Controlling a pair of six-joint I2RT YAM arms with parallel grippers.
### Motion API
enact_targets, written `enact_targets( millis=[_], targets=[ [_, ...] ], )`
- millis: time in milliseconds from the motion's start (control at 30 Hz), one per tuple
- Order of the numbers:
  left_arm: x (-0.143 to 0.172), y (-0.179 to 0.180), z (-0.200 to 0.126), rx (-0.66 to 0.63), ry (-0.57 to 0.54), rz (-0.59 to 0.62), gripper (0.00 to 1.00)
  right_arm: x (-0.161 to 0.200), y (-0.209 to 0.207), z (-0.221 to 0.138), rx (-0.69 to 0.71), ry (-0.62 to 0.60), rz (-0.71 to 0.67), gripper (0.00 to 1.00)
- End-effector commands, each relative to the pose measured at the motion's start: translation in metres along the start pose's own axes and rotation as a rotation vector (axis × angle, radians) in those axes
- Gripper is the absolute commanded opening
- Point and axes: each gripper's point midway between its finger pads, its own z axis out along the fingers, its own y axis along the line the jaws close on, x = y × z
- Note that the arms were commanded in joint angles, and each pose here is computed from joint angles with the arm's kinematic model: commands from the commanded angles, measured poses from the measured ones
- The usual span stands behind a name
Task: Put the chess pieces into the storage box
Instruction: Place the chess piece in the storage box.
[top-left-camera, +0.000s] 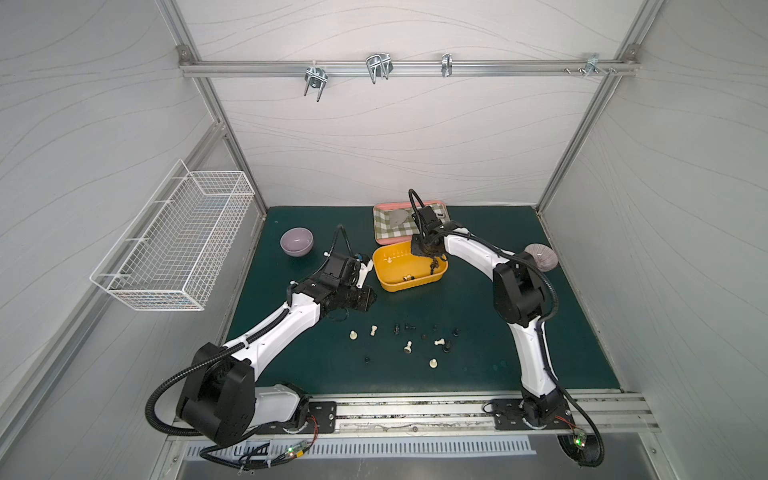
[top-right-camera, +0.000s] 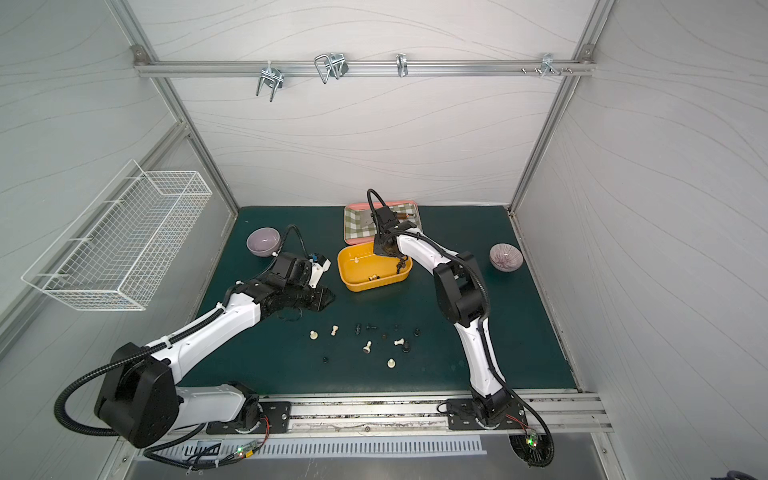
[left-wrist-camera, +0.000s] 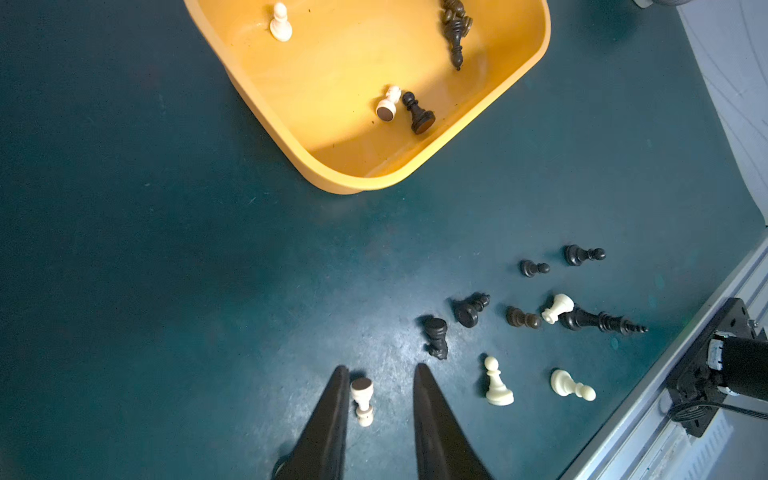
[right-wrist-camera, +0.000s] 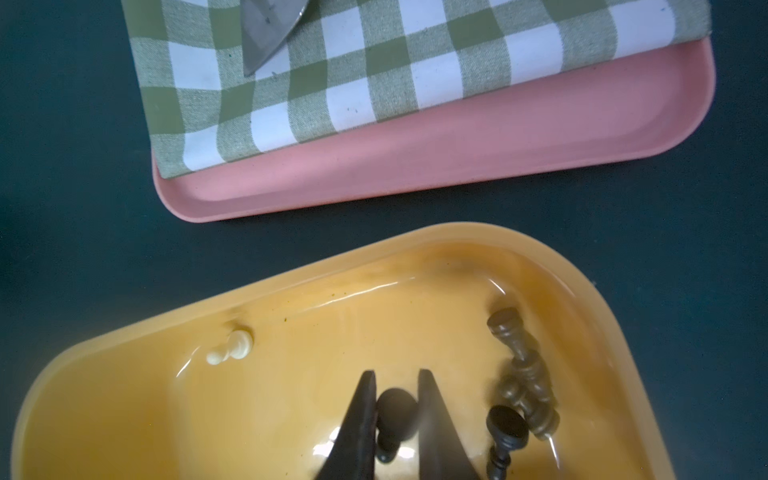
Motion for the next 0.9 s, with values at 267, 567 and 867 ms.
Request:
enact_targets(
  millis=[267,567,867],
  targets=[
    [-0.013,-0.011,-0.006,0.058,-0.056,-0.003,0.29,0.001,-0.004,0.022,0.022,0.011,0.003,0.15],
    [-0.013,-0.014,-0.008,0.07,-0.065,-0.008,0.29,-0.007,0.002,0.018,0.002,-0.011,0.019,0.21],
    [-0.013,-0.016,-0.008,0.08,-0.064,-0.01,0.29,-0.018,0.007,0.003,-0.016,-0.039,0.02,0.26]
  ],
)
